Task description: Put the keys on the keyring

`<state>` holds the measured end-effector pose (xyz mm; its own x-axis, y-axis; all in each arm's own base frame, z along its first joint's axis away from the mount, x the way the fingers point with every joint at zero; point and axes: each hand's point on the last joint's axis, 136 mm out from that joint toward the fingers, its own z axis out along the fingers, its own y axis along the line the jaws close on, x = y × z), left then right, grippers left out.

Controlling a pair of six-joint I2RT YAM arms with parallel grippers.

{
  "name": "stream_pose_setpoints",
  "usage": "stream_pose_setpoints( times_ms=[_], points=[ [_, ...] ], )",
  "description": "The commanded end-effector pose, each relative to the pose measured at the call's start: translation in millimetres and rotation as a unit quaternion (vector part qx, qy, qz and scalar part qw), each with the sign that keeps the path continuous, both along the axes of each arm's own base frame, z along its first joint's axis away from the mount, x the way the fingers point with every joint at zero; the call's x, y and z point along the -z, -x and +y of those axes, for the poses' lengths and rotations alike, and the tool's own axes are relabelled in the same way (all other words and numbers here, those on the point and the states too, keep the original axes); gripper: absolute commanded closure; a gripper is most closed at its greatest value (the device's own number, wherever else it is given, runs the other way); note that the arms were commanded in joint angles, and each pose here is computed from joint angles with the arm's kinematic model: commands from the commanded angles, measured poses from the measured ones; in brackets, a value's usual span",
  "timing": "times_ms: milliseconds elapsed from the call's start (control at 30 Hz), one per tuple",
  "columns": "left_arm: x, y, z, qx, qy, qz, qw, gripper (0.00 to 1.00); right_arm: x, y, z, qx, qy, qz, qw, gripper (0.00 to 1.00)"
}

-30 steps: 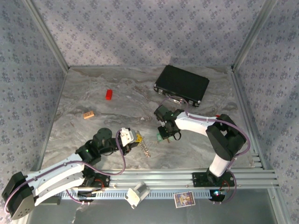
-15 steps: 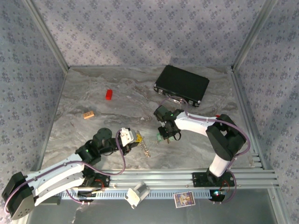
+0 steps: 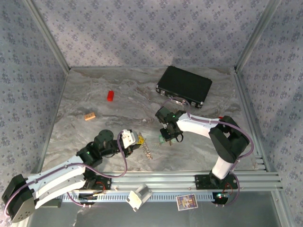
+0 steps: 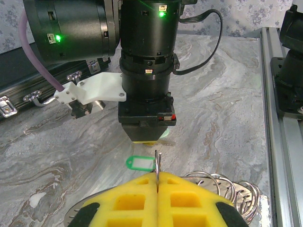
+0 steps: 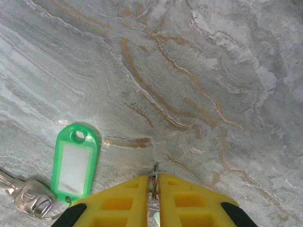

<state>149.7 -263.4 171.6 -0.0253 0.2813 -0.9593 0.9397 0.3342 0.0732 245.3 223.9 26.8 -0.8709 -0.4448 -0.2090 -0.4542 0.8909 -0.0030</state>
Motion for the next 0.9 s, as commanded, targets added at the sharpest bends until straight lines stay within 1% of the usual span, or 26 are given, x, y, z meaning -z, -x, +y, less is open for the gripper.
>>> stream_pose_setpoints(
  times_ms=[0,200,367,433,533,700,867],
  points=[
    [-17,4,-4,0.014,0.027,-0.019,0.999,1.0,-4,-2,0,0.002,0.008,-0.004,1.0,0.87],
    [-19,4,-3,0.012,0.025,-0.023,0.999,1.0,-1,-2,1,0.0,0.009,0.0,1.0,0.88],
    [-18,4,-3,0.012,0.025,-0.021,0.999,1.0,-2,-2,1,0.0,0.01,-0.002,1.0,0.95],
    [-18,4,-3,0.012,0.026,-0.021,0.999,1.0,-5,-3,1,0.001,0.01,-0.006,1.0,1.0],
    [-19,4,-3,0.011,0.027,-0.018,0.999,1.0,-13,-4,1,-0.007,0.008,-0.021,1.0,1.0],
    [-19,1,-3,0.002,0.03,-0.003,1.0,1.0,-46,-7,2,-0.039,-0.008,-0.086,0.996,1.0],
    [-16,-2,-4,-0.008,0.028,0.01,1.0,1.0,-84,-3,18,-0.109,-0.087,-0.156,0.978,1.0]
  ],
)
